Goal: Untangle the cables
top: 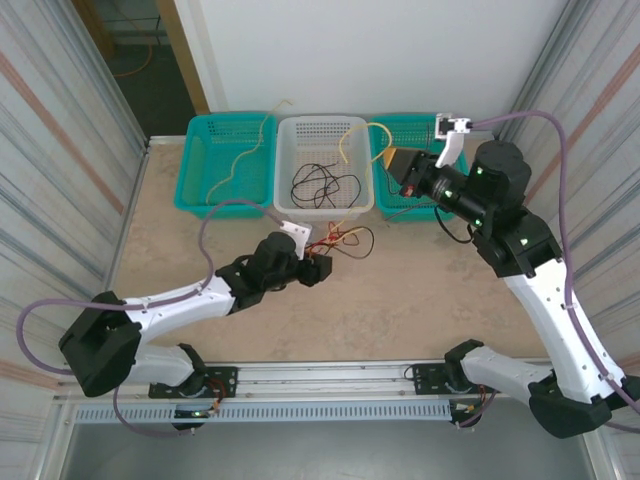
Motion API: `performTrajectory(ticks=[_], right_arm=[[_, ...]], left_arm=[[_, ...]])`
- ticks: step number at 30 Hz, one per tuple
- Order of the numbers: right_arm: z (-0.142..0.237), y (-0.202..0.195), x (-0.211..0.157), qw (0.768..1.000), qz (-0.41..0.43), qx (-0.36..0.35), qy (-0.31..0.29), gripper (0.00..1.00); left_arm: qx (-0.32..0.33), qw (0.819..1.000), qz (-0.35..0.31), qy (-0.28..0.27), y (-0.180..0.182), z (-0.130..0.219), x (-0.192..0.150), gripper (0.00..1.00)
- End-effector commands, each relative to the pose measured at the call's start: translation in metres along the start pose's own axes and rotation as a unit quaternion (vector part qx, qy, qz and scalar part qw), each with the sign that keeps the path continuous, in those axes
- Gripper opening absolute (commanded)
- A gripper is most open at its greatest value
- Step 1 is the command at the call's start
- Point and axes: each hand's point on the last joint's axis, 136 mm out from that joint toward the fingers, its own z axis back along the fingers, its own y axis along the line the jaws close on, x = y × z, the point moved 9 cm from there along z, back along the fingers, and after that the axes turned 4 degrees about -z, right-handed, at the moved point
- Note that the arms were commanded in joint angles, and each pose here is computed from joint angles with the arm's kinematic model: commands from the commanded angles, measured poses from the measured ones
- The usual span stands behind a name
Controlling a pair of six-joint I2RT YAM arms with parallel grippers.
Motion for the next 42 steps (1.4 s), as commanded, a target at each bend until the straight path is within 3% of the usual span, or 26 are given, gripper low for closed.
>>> performTrajectory(ticks=[1, 6, 12, 15, 23, 28, 31, 36, 38, 42], right_arm=[[0.024, 0.022, 0.026, 0.998, -0.004, 0.048, -0.051, 0.0], [0.024, 0.022, 0.031, 0.997, -0.002, 0.051, -0.055, 0.0], [0.016, 0.013, 0.022, 0.998, -0.018, 0.039, -0.036, 0.0], [0.011, 0.012, 0.015, 0.998, -0.026, 0.043, -0.027, 0.0], [0.003, 0.02, 0.005, 0.997, -0.026, 0.068, -0.004, 0.0], [-0.003, 0.014, 0.0, 0.999, -0.023, 0.045, 0.008, 0.0], [-0.012, -0.005, -0.014, 0.999, -0.025, -0.012, 0.043, 0.03], [-0.03, -0.039, -0.047, 0.99, -0.044, -0.085, 0.106, 0.59], [-0.033, -0.047, -0.056, 0.986, -0.047, -0.102, 0.12, 0.6], [-0.035, -0.052, -0.065, 0.985, -0.049, -0.105, 0.128, 0.6]], left_arm=[[0.048, 0.999, 0.024, 0.005, 0.012, -0.001, -0.012, 0.53], [0.039, 0.999, 0.034, 0.01, 0.012, 0.009, -0.019, 0.52], [-0.01, 0.992, 0.014, -0.123, -0.012, 0.072, 0.037, 0.82], [-0.03, 0.983, -0.014, -0.18, -0.026, 0.09, 0.068, 0.89], [-0.144, 0.962, -0.074, -0.222, -0.059, 0.056, 0.098, 0.88], [-0.113, 0.971, -0.056, -0.202, -0.053, 0.037, 0.092, 0.83], [-0.016, 0.985, -0.035, -0.171, -0.033, 0.043, 0.086, 0.79], [0.079, 0.997, 0.011, -0.016, 0.015, 0.032, 0.049, 0.69], [0.062, 0.998, 0.003, 0.032, 0.022, 0.026, 0.028, 0.75], [0.091, 0.992, -0.03, 0.088, 0.037, 0.007, 0.002, 0.78]])
